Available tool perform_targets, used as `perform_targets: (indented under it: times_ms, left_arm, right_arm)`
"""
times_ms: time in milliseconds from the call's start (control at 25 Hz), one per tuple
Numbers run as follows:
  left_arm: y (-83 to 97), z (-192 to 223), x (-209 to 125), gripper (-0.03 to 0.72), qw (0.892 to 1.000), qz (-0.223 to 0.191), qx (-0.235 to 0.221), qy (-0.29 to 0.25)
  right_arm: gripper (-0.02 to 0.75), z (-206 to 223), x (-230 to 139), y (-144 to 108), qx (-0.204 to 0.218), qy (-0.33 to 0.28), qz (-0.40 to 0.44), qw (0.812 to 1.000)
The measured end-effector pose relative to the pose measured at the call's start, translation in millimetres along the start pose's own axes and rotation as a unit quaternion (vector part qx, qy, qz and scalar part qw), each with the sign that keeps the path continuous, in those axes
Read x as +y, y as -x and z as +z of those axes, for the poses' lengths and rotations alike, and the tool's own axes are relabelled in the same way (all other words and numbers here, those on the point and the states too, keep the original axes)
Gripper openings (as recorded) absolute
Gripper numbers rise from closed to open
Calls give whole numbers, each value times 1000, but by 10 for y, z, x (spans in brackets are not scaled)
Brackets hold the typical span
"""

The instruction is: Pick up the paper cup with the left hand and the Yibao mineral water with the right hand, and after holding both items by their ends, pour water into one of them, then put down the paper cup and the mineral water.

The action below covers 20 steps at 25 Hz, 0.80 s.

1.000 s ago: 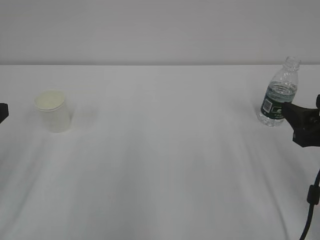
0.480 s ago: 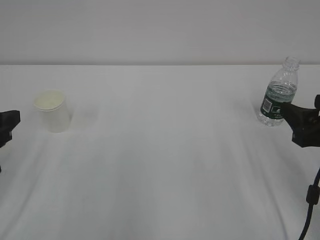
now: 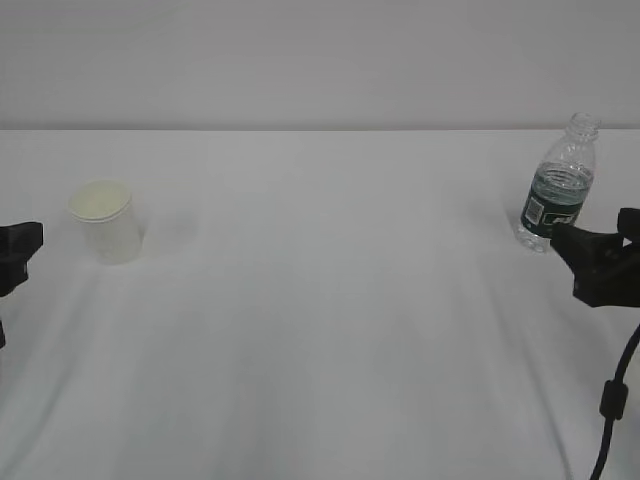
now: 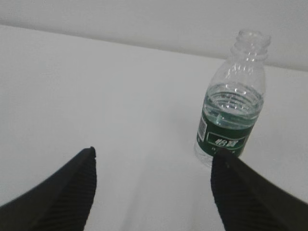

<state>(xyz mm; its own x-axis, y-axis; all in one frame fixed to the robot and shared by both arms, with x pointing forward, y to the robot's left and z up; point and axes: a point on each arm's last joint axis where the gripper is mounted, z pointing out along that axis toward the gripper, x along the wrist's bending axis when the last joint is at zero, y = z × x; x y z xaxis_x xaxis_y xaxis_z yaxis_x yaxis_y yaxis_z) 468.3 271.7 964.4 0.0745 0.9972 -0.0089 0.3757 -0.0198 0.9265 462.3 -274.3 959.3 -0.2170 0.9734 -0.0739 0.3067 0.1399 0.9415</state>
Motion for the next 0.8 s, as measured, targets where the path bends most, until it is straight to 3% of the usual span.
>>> perform_targets:
  times_ms: [320,560,800]
  left_arm:
    - [-22,-76,-121,538,1000,3,6,17]
    - [-31,-106,-167,534,1000,-6,8,21]
    - [-40,-148,-233,533,1000,-16,10,23]
  right_arm:
    - [561,209,-205,-22,13,5,22,1000]
    - [561,103,-389,-8,-18,48,61,997]
    - [561,15,-581,20,-50,19,81,995]
